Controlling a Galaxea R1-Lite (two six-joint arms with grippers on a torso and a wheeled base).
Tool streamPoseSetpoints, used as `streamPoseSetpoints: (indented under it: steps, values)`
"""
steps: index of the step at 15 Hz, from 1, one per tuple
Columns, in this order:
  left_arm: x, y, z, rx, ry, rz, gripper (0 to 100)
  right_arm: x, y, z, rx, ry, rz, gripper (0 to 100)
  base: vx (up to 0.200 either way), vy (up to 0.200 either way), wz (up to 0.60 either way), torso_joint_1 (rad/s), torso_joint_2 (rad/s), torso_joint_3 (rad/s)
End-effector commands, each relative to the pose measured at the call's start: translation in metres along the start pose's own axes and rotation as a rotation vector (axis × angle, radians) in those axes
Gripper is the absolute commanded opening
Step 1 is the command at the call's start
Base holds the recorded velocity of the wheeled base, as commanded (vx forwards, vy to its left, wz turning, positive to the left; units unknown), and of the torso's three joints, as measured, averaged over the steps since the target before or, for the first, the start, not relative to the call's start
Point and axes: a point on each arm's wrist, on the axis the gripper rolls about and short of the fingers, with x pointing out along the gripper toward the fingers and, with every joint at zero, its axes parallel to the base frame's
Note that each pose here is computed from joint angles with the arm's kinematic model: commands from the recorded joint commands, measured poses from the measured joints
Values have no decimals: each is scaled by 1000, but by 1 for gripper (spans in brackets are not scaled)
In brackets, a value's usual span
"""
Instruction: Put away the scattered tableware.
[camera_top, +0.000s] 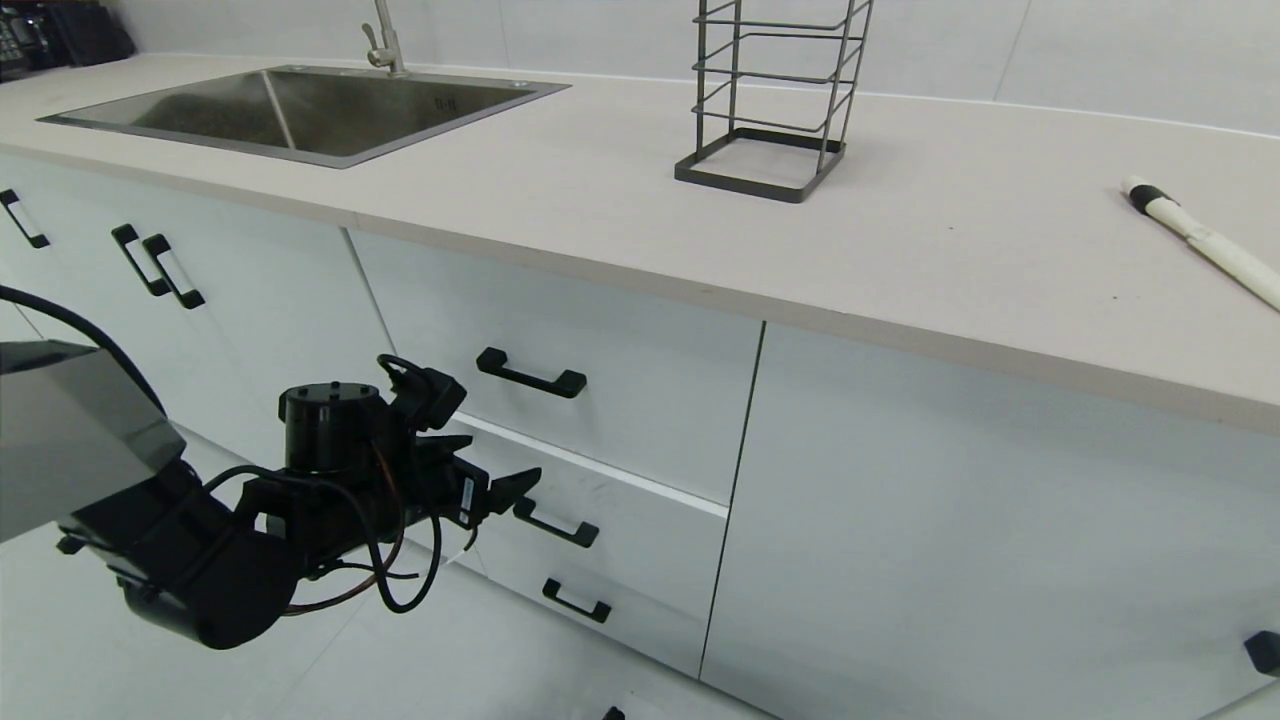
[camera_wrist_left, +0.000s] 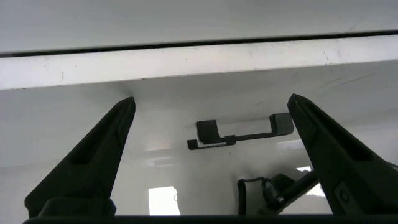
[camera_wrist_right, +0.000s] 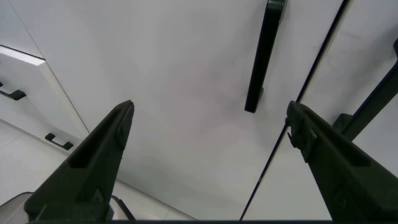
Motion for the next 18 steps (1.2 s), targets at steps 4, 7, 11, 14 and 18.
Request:
streamPoseSetpoints:
  steps: [4, 7, 11, 14, 18]
  values:
    - [4, 4, 5, -2, -27, 9, 100, 0, 0, 0, 1, 1, 1, 100, 0, 0, 0, 0, 0, 0]
    - [-1, 2, 3, -2, -21, 9, 100, 0, 0, 0, 1, 1, 1, 100, 0, 0, 0, 0, 0, 0]
    - [-79, -14, 10, 18, -118, 34, 100, 0, 0, 0, 1, 1, 1, 100, 0, 0, 0, 0, 0, 0]
    - [-160, -23, 21, 69, -307, 132, 100, 0, 0, 0, 1, 1, 1, 100, 0, 0, 0, 0, 0, 0]
    - [-257, -48, -3, 173, -562, 353, 100, 0, 0, 0, 1, 1, 1, 100, 0, 0, 0, 0, 0, 0]
